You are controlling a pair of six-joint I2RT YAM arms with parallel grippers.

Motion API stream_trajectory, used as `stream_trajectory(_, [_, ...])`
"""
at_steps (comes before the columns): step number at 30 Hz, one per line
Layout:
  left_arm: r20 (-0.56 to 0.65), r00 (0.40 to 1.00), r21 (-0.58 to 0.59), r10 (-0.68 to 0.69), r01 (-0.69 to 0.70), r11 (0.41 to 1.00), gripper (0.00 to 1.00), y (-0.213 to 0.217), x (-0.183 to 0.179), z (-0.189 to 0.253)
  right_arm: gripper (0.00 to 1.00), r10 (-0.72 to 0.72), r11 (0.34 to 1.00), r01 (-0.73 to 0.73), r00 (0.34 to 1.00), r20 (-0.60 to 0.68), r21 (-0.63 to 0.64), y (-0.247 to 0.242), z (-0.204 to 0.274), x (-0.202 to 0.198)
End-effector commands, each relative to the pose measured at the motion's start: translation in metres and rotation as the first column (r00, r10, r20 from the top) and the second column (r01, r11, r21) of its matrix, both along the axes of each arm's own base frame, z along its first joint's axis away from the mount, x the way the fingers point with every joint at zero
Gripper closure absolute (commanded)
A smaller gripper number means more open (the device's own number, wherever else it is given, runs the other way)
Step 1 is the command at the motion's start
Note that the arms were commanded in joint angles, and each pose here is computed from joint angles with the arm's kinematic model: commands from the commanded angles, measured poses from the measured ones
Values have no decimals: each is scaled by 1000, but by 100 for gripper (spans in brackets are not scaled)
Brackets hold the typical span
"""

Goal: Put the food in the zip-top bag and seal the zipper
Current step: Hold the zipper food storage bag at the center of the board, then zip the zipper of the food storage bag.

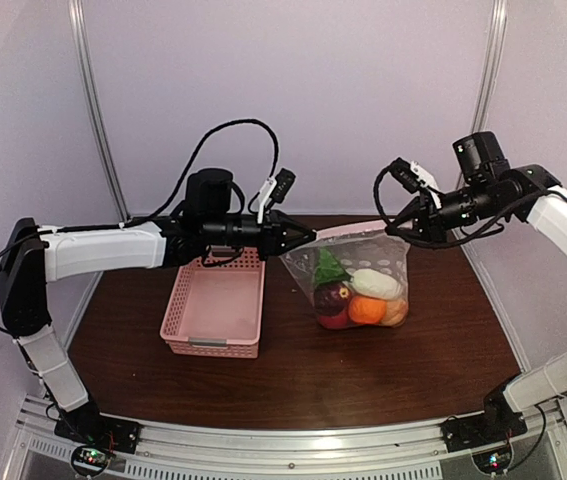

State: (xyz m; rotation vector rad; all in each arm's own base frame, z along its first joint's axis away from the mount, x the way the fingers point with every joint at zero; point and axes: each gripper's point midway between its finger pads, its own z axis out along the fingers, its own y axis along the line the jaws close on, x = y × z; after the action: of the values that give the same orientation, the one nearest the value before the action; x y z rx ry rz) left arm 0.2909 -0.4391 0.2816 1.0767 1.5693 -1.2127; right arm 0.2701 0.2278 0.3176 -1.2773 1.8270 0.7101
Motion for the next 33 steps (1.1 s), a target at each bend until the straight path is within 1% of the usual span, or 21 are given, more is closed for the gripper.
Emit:
stream_trajectory(1, [47,999,-3,-11,11,1000,95,9,-9,20,100,-111,994,108,984,143,25,-26,30,21])
stream_trajectory(6, [49,999,20,0,-1,1000,94,15,-9,17,100,-180,983,174,972,153,55,-47,33,37])
stream_trajectory(21, [38,998,80,44,-47,996,94,31,-6,-3,100,-220,974,209,963,157,83,-58,36,49])
stream_trajectory(26, [50,997,61,56,-59,996,94,29,1,2,100,-218,974,207,966,140,88,-57,30,55])
stream_trajectory(28, [65,995,57,80,-83,995,94,23,13,8,100,-231,971,219,962,148,96,-56,30,65])
stream_trajectory(31, [97,988,45,123,-128,991,97,12,48,18,100,-259,963,237,948,185,129,-56,39,92])
stream_trajectory(33, [109,988,27,112,-116,993,98,3,69,33,100,-271,959,244,940,207,144,-55,47,115])
